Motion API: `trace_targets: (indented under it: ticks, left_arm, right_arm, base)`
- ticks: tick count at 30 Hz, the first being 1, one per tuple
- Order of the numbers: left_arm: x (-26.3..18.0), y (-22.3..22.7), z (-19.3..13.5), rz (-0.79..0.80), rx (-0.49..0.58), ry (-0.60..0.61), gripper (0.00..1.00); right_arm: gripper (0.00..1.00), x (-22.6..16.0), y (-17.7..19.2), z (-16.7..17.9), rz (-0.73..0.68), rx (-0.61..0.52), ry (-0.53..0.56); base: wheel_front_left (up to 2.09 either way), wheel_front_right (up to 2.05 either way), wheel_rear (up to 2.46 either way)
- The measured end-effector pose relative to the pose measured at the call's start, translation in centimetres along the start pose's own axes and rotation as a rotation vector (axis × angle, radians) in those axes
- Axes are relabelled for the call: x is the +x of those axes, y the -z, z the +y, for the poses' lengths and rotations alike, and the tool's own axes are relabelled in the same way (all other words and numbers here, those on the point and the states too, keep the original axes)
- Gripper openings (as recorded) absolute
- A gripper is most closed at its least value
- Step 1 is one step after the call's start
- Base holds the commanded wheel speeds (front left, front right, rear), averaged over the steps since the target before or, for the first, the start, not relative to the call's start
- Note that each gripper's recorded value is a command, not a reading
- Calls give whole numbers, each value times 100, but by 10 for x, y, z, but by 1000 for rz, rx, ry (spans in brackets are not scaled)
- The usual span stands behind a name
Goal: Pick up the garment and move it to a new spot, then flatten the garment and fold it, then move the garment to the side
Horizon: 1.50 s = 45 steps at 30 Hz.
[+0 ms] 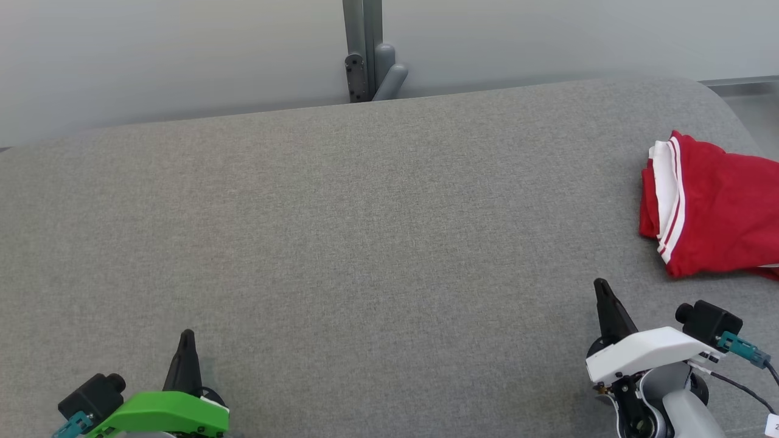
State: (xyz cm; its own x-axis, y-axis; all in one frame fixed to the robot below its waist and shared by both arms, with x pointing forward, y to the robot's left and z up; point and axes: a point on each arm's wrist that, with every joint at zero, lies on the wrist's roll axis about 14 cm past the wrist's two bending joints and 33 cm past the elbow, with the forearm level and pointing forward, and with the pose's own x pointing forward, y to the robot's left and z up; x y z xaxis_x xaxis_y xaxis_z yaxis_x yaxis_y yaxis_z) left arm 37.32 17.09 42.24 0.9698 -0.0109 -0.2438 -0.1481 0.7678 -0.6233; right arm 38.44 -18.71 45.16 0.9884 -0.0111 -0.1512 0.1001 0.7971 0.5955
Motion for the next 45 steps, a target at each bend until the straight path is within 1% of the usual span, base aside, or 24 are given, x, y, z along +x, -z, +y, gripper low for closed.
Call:
trace_targets:
  ticks: [7, 8, 19, 45]
  left_arm:
    - [1, -7, -2, -11, -93, 2, 0]
    - [1, -9, -2, -13, -119, 4, 0]
    - [2, -18, -4, -26, -258, 13, 0]
    - [2, -42, -15, -63, -522, 72, 0]
  right_arm:
    - [0, 1, -5, 0, -10, 100, 4]
    - [0, 1, -7, 0, -11, 127, 5]
    - [0, 2, -13, 3, -22, 267, 0]
    - [0, 3, -28, 10, -39, 548, -36]
  base:
    - [0, 0, 0]
    - [0, 0, 0]
    - [0, 0, 0]
    - [0, 0, 0]
